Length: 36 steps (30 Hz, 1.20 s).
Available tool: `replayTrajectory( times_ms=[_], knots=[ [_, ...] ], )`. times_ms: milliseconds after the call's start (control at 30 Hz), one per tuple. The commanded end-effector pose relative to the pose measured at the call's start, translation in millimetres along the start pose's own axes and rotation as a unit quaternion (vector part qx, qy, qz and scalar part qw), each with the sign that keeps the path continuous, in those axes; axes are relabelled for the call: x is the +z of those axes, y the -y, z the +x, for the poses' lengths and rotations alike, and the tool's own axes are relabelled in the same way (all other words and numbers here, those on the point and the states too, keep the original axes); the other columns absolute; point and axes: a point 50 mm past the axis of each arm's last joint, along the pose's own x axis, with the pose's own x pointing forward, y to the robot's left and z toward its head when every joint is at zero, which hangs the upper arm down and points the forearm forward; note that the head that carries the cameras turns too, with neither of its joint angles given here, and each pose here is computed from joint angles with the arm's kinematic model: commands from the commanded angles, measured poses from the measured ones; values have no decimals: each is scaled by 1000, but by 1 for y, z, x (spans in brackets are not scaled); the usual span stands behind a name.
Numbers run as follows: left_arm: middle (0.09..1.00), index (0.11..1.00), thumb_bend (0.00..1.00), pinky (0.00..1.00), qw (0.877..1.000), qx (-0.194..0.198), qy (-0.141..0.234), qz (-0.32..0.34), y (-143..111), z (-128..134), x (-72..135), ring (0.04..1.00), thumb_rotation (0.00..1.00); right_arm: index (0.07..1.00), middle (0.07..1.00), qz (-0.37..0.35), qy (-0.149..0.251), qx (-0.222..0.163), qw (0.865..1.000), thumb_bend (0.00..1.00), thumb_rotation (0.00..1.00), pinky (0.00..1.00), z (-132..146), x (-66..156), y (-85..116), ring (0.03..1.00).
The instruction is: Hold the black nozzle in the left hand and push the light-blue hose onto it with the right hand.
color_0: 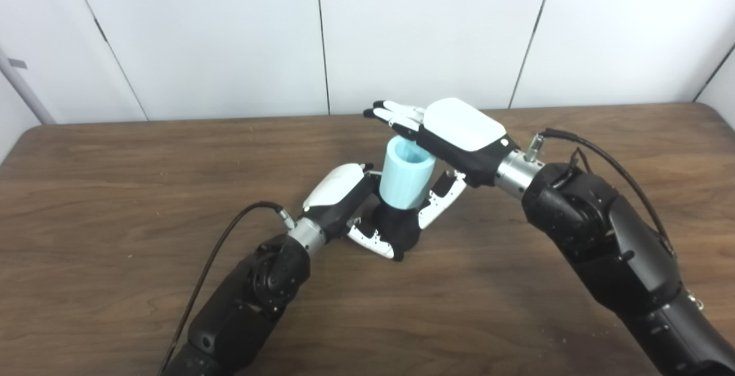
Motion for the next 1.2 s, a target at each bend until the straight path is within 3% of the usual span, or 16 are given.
replayTrajectory(
  times_ms=[0, 167, 233, 467, 833, 933, 1167],
  knots=[
    [482, 489, 525, 994, 992, -91, -85, 2, 40, -17, -34, 609, 0, 991, 1000, -15, 11, -28, 999, 983, 428, 836, -7, -5, 21, 994],
    [491, 484, 525, 992, 992, -90, -85, 1, 39, -16, -34, 610, 0, 1000, 1000, 15, 54, -59, 997, 749, 587, 892, -14, -3, 33, 1000],
    [493, 483, 525, 992, 992, -90, -85, 1, 39, -16, -34, 611, 0, 1000, 1000, 23, 68, -64, 995, 722, 620, 909, -16, -2, 38, 1000],
    [493, 483, 525, 992, 992, -89, -85, -2, 40, -15, -34, 610, 0, 1000, 1000, 43, 107, -69, 991, 717, 666, 938, -19, 4, 53, 1000],
    [486, 487, 525, 998, 992, -90, -84, 4, 38, -16, -34, 609, 0, 1000, 1000, 56, 131, -46, 989, 722, 722, 941, -28, 5, 47, 1000],
    [489, 485, 525, 1000, 992, -91, -85, 6, 35, -15, -35, 609, 0, 976, 1000, 61, 139, -9, 988, 719, 722, 933, -30, 1, 43, 1000],
    [479, 490, 525, 1000, 992, -89, -86, 7, 34, -15, -36, 601, 0, 958, 1000, 53, 146, 34, 987, 735, 746, 933, -32, -2, 45, 1000]
  ],
)
